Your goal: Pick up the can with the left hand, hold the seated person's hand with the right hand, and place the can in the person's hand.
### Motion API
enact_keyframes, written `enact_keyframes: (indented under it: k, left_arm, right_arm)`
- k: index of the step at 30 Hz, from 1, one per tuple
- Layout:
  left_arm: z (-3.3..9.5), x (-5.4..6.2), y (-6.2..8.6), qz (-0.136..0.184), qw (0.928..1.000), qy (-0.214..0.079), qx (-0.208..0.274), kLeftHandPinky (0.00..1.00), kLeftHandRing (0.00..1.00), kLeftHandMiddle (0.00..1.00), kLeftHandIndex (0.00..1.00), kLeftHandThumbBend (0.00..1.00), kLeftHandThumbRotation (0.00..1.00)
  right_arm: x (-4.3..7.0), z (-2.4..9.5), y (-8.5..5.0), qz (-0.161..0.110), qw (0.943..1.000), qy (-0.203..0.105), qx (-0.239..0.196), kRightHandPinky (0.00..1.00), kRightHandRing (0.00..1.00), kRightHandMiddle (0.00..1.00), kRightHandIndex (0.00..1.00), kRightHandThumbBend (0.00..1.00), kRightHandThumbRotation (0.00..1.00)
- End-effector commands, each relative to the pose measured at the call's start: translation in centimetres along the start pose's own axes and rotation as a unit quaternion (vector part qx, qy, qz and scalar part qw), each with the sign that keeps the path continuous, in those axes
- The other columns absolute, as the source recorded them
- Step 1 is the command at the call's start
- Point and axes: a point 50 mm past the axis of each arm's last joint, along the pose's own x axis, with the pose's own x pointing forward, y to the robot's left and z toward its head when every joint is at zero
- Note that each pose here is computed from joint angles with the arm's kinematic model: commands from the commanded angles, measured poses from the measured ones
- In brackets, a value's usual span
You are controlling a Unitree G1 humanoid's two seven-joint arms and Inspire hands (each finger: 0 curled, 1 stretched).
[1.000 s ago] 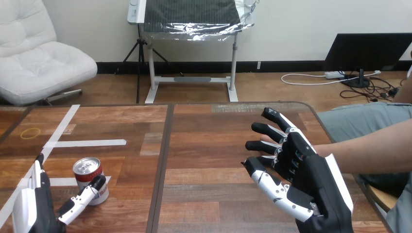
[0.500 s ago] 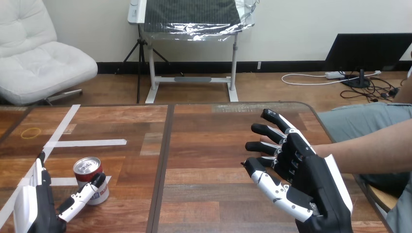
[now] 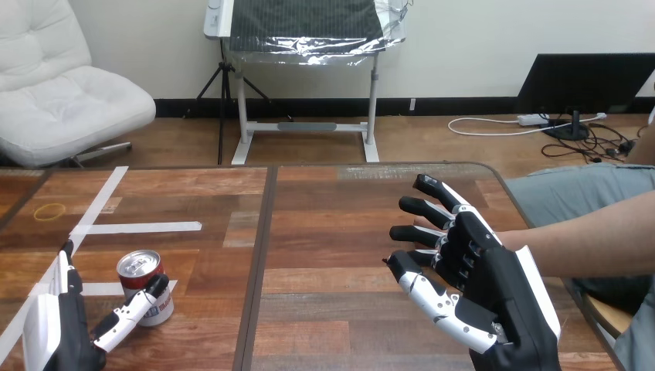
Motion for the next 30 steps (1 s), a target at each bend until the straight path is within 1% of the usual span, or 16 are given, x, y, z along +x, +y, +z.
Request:
enact_keyframes:
  k: [1, 18, 24, 30]
  left_arm:
    - [1.1, 1.1, -1.0, -0.019, 0.9998, -0.002, 0.002, 0.90, 0.98, 1.00, 1.00, 1.00, 0.66]
    - [1.1, 0.8, -1.3, -0.022, 0.9997, -0.009, 0.006, 0.91, 0.99, 1.00, 1.00, 1.00, 0.67]
    - [1.1, 0.4, -1.6, -0.029, 0.9995, -0.011, -0.001, 0.91, 0.99, 1.00, 1.00, 1.00, 0.67]
    - [1.2, 0.0, -2.0, -0.041, 0.9989, -0.019, -0.009, 0.90, 0.98, 1.00, 1.00, 1.00, 0.67]
  right_arm:
    - [1.2, 1.8, 0.1, 0.002, 0.9986, -0.053, -0.002, 0.60, 0.72, 0.82, 0.87, 0.48, 0.00]
    - [1.2, 1.8, 0.1, 0.003, 0.9987, -0.051, -0.004, 0.61, 0.73, 0.81, 0.86, 0.48, 0.00]
    - [1.2, 1.8, 0.1, 0.004, 0.9987, -0.051, -0.004, 0.61, 0.73, 0.81, 0.85, 0.48, 0.00]
    - [1.1, 1.8, 0.1, 0.004, 0.9987, -0.050, -0.008, 0.61, 0.73, 0.81, 0.85, 0.47, 0.00]
